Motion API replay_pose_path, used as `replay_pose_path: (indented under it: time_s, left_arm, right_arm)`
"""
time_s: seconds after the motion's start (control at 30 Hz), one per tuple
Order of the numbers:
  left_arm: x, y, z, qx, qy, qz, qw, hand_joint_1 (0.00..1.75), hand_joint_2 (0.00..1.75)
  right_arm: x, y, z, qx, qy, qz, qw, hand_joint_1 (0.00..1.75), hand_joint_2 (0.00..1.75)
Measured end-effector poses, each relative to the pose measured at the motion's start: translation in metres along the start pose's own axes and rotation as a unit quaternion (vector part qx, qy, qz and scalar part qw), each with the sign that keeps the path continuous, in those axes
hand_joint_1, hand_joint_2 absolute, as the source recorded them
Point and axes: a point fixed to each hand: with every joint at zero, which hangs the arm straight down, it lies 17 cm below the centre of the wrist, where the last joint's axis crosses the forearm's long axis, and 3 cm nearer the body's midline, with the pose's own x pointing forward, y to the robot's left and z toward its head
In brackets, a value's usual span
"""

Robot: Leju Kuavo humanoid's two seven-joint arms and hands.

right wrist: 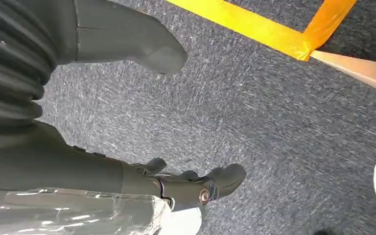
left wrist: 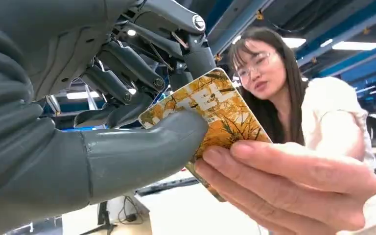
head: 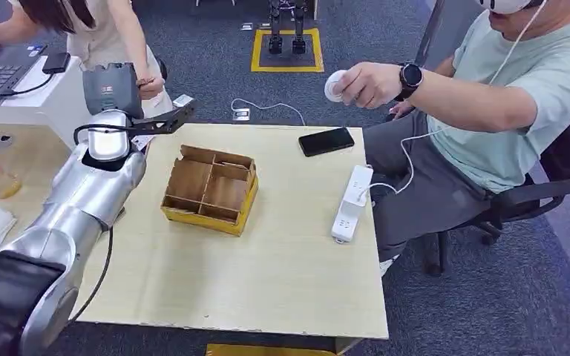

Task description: Pass the card to the sensor for recognition and then transmit it.

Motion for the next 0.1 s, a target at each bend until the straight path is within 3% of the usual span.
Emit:
replay_pose_path:
  time_s: [0.03, 0.07, 0.1]
  left_arm:
    - [-0.0003, -0.0015, 0.0002, -0.001, 0.0, -0.001, 1.0, 1.75, 1.75]
    - [-0.0009, -0.0036, 0.0005, -0.003, 0.0, -0.002, 1.0, 1.52, 1.75]
    - [-0.0015, -0.0053, 0.0006, -0.005, 0.001, -0.003, 1.0, 0.12, 1.75]
  right_arm:
    - [0.0007, 0.0001, -0.0001, 0.001, -0.001, 0.001, 1.0, 0.0, 1.75]
    - [0.0013, 0.0002, -0.0003, 0.001, -0.002, 0.003, 1.0, 0.0, 1.75]
    - [0.002, 0.0007, -0.0003, 0.002, -0.003, 0.003, 1.0, 0.0, 1.75]
